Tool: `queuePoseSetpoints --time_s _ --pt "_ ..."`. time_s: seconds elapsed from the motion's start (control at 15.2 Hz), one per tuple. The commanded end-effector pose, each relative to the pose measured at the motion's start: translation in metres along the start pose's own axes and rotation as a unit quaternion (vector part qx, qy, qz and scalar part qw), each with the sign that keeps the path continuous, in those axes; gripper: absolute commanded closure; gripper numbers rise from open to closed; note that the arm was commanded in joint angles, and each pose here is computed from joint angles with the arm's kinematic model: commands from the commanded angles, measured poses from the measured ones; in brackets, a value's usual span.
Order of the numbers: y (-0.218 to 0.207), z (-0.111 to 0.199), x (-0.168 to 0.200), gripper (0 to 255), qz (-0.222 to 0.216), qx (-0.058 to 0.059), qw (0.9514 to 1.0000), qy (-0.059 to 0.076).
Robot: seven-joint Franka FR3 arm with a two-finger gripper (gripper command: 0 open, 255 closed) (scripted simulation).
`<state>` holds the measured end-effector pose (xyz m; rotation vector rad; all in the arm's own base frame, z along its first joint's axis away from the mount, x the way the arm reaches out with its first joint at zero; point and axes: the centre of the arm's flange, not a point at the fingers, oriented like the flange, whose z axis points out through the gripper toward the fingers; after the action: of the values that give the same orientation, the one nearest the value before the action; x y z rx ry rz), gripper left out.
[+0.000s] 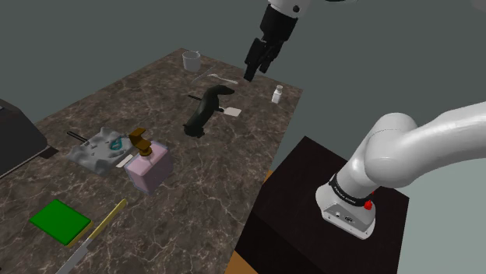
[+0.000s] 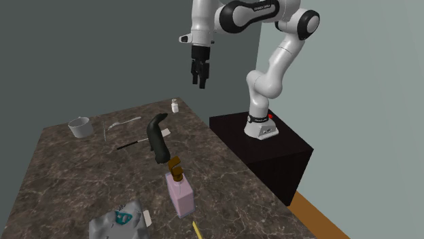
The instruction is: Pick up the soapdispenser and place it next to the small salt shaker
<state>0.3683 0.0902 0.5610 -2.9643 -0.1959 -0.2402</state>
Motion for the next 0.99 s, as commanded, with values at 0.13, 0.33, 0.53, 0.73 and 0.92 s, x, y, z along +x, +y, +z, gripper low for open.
queuePoseSetpoints --time_s 0.13,0.33,0.53,0.73,0.92 --pt "-0.031 0.032 0.022 0 -0.016 0.011 0.9998 0.003" --pt "-0.053 0.058 0.037 0 -0.029 0.020 0.9994 0.005" --pt "-0.077 0.084 0.052 0 -0.041 0.028 0.9988 0.007" --pt "-0.101 0.109 0.066 0 -0.053 0.036 0.9979 0.008" --pt "-0.127 0.134 0.080 0 -0.065 0.044 0.9968 0.010"
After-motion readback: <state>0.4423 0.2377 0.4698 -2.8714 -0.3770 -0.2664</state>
